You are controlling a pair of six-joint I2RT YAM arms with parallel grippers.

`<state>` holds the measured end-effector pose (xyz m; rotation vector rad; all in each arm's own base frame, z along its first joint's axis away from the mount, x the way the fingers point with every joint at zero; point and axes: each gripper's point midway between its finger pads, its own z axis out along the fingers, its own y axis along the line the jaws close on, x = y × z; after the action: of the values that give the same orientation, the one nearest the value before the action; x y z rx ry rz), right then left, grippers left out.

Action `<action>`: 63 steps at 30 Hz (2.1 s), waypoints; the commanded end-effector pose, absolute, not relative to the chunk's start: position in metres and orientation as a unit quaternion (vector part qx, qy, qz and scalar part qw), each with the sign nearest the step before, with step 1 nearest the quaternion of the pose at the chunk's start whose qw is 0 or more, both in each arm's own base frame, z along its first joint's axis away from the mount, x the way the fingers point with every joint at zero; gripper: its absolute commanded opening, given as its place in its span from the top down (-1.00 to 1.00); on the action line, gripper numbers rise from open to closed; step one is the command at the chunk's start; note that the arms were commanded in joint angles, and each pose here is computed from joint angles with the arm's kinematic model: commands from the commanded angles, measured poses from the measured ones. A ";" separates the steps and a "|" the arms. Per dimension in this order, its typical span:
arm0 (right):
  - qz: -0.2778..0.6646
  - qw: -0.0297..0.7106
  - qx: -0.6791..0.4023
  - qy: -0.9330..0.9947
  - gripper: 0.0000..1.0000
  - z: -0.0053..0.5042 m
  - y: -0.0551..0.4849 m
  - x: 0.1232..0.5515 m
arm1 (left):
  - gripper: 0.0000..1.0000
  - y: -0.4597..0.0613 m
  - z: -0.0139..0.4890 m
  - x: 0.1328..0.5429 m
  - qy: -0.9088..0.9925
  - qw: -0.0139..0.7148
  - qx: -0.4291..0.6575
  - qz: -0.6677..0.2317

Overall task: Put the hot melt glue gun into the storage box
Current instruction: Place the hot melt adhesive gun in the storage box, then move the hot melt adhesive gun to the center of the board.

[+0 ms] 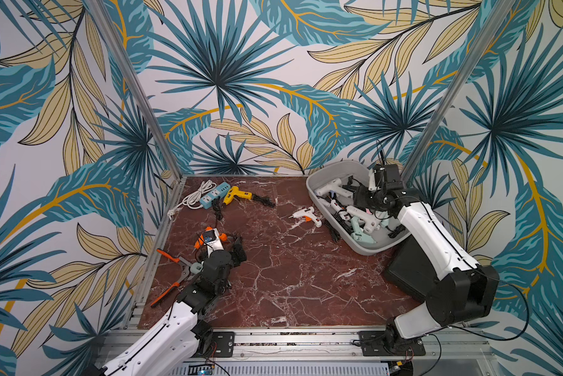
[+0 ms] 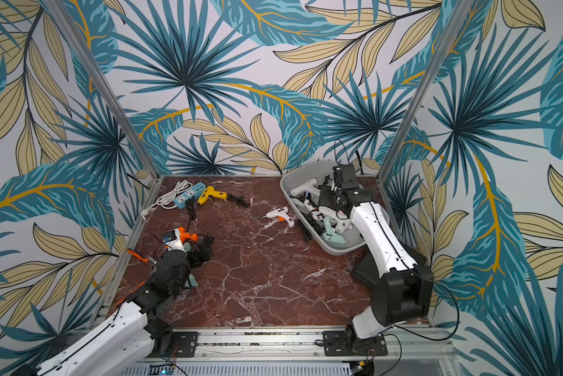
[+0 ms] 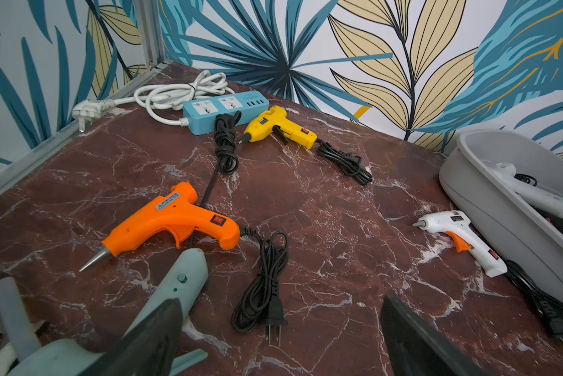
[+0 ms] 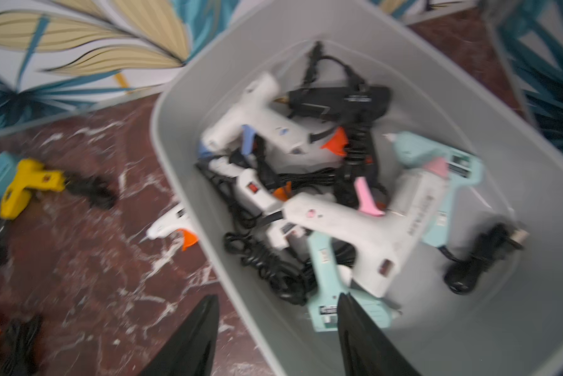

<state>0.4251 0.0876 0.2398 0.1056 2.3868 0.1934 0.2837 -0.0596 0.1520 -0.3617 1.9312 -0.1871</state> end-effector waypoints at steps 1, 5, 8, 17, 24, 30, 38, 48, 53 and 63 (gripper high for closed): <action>0.091 0.331 -0.062 0.937 -0.24 0.209 0.142 0.421 | -1.00 -0.069 0.162 0.292 0.811 0.554 -0.157 -0.107; 0.065 0.281 -0.124 0.950 -0.23 0.168 0.188 0.427 | -1.00 -0.079 0.154 0.296 0.817 0.542 -0.150 -0.124; 0.045 0.254 -0.147 0.955 -0.22 0.138 0.209 0.434 | -1.00 -0.083 0.151 0.298 0.821 0.537 -0.146 -0.129; -0.035 0.230 -0.145 0.962 -0.35 0.084 0.214 0.462 | -1.00 -0.079 0.146 0.298 0.823 0.535 -0.150 -0.117; -0.066 0.224 -0.144 0.962 -0.45 0.068 0.211 0.476 | -1.00 -0.077 0.146 0.297 0.824 0.535 -0.150 -0.114; -0.072 0.224 -0.142 0.961 -0.52 0.061 0.212 0.483 | -1.00 -0.075 0.145 0.296 0.824 0.535 -0.153 -0.110; -0.062 0.216 -0.133 0.965 -0.58 0.049 0.217 0.487 | -1.00 -0.073 0.145 0.295 0.823 0.536 -0.154 -0.107; -0.047 0.197 -0.127 0.971 -0.58 0.031 0.223 0.483 | -1.00 -0.069 0.145 0.293 0.823 0.537 -0.157 -0.098; -0.027 0.186 -0.124 0.974 -0.49 0.027 0.228 0.478 | -1.00 -0.067 0.148 0.293 0.822 0.540 -0.158 -0.091; 0.046 0.160 -0.108 0.980 -0.31 0.025 0.247 0.449 | -1.00 -0.063 0.155 0.291 0.815 0.549 -0.162 -0.089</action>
<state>0.4698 0.2375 0.0267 -0.3190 2.7507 0.0427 0.2889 -0.0680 0.1417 -0.3668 1.9628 -0.2204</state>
